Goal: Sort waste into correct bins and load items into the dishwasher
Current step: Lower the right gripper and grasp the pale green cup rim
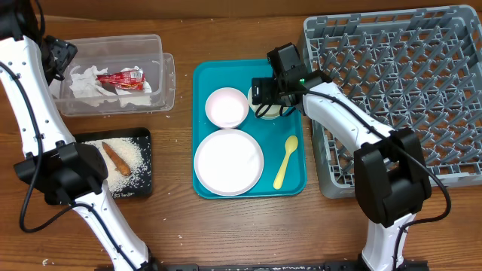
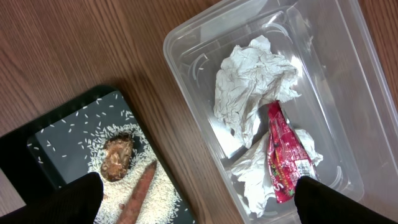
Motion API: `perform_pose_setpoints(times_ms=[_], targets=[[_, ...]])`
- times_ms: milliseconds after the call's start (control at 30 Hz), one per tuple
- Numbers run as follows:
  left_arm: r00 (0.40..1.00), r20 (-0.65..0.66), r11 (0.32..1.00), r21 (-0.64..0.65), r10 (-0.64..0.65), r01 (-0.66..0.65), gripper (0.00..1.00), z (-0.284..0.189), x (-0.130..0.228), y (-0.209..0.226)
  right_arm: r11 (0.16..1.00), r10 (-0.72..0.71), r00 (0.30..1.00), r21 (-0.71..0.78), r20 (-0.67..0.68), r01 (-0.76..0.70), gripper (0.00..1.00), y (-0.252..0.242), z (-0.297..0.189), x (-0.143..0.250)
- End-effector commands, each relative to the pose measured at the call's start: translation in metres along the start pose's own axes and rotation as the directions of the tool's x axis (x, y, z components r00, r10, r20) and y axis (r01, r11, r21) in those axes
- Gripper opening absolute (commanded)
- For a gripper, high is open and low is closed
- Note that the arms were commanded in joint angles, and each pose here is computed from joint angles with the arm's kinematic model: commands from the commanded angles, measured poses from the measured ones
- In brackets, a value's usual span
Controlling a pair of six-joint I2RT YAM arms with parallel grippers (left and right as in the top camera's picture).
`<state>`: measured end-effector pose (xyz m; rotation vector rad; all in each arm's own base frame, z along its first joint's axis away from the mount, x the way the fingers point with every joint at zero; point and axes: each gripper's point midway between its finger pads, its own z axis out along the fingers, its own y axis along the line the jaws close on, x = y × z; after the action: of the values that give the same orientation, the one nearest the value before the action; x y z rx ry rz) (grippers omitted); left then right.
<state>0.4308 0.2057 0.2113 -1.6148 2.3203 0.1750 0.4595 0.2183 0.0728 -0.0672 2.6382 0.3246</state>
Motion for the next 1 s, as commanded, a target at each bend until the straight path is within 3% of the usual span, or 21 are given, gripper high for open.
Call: perform_pose_setpoints(times_ms=[0,333,467,633,800,967], targets=[[1.0,0.003,1.0,0.007,0.009,-0.009,1.0,-0.002,0.001,-0.002,1.0,0.019,1.0,0.009,0.01,-0.019,0.91,0.001,0.0,-0.005],[1.0,0.003,1.0,0.007,0.009,-0.009,1.0,-0.002,0.001,-0.002,1.0,0.02,0.999,0.024,-0.026,-0.019,0.91,-0.003,0.01,0.004],[1.0,0.003,1.0,0.007,0.009,-0.009,1.0,-0.002,0.001,-0.002,0.999,0.031,0.999,0.025,-0.027,-0.03,0.77,-0.003,0.01,0.005],[1.0,0.003,1.0,0.007,0.009,-0.009,1.0,-0.002,0.001,-0.002,0.999,0.049,0.999,0.021,-0.018,-0.049,0.73,-0.001,0.004,0.001],[1.0,0.003,1.0,0.007,0.009,-0.009,1.0,-0.002,0.001,-0.002,0.999,0.049,0.999,0.007,0.013,-0.049,0.7,0.005,-0.016,-0.012],[1.0,0.003,1.0,0.007,0.009,-0.009,1.0,-0.002,0.001,-0.002,0.998,0.05,0.992,-0.041,0.118,-0.045,0.69,0.019,-0.066,-0.046]])
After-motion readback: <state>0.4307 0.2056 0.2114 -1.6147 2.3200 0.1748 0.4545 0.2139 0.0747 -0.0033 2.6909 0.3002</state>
